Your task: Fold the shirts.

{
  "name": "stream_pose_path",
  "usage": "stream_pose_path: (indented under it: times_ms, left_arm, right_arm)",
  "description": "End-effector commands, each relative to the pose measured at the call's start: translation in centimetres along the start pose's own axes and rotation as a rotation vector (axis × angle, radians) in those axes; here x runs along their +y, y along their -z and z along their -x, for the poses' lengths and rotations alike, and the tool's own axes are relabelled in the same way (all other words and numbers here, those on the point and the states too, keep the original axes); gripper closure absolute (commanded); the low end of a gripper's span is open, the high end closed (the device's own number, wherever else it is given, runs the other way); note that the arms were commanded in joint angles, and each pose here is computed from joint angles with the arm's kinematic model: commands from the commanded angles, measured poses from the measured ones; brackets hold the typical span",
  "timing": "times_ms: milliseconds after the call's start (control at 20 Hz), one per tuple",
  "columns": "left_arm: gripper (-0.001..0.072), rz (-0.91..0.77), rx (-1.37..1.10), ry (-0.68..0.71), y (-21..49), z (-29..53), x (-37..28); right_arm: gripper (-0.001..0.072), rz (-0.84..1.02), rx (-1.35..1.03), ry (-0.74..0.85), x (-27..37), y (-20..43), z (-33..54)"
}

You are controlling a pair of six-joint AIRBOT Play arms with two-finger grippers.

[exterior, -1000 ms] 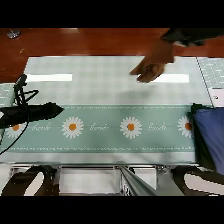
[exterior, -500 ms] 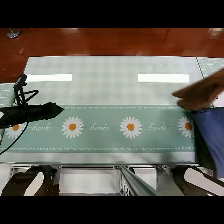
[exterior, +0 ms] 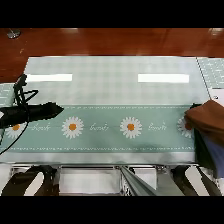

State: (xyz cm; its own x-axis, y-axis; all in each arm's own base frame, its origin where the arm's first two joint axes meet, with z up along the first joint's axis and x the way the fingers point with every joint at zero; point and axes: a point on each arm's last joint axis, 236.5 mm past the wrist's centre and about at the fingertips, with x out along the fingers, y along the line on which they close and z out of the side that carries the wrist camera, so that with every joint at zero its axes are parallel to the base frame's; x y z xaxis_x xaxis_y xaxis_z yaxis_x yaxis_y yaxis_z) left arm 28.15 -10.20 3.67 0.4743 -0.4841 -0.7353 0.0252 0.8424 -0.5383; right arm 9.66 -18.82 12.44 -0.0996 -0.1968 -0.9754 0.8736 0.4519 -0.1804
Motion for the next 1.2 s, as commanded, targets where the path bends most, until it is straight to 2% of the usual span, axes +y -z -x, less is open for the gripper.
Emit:
stream_pose_path:
  times_ms: [0,100,150,200,250,350,400,450,550,650,750,1150]
  left_arm:
    - [0.0676,-0.003,0.001,-0.001,0.0,0.0,0.0]
    - [0.0676,-0.064,-0.024,-0.006,-1.2,-0.1,0.1]
    - [0.0677,-0.092,-0.037,-0.003,-2.6,0.2,-0.4]
    - [0.0677,-0.111,-0.056,0.004,-4.7,0.8,-1.3]
    - [0.0677,-0.142,-0.074,0.027,-7.5,1.7,-3.1]
    - [0.0678,-0.252,-0.111,0.077,-13.0,3.6,-7.8]
    - [0.0678,-0.313,-0.124,0.100,-14.9,4.3,-10.2]
    - [0.0678,-0.376,-0.130,0.104,-16.2,4.7,-12.1]
    - [0.0678,-0.414,-0.111,0.009,-16.4,3.1,-11.7]
    - [0.0677,-0.366,-0.013,-0.136,-13.5,-0.5,-7.0]
    - [0.0677,-0.301,0.086,-0.216,-10.1,-3.0,-2.6]
    - [0.0676,-0.288,0.117,-0.228,-9.2,-3.5,-1.2]
  right_arm:
    - [0.0086,-0.028,0.056,0.098,-2.2,1.8,-3.0]
    - [0.0090,0.032,-0.034,-0.037,1.6,-0.5,-2.2]
    - [0.0199,0.061,-0.093,-0.180,5.4,-2.1,-1.0]
    - [0.0451,0.139,-0.152,-0.386,11.0,-3.2,1.3]
    - [0.0612,0.243,-0.211,-0.619,17.4,-3.5,4.9]
    - [0.0690,0.454,-0.283,-0.968,28.2,-0.9,12.2]
    - [0.0693,0.583,-0.294,-1.018,32.0,1.7,13.6]
    - [0.0693,0.716,-0.288,-1.004,35.2,4.9,13.3]
    - [0.0694,0.913,-0.275,-0.790,38.8,9.0,8.1]
    - [0.0694,1.023,-0.272,-0.528,39.9,10.4,2.4]
    - [0.0694,1.097,-0.269,-0.380,40.5,11.3,-1.0]
    - [0.0694,1.157,-0.266,-0.392,41.9,13.6,-1.5]
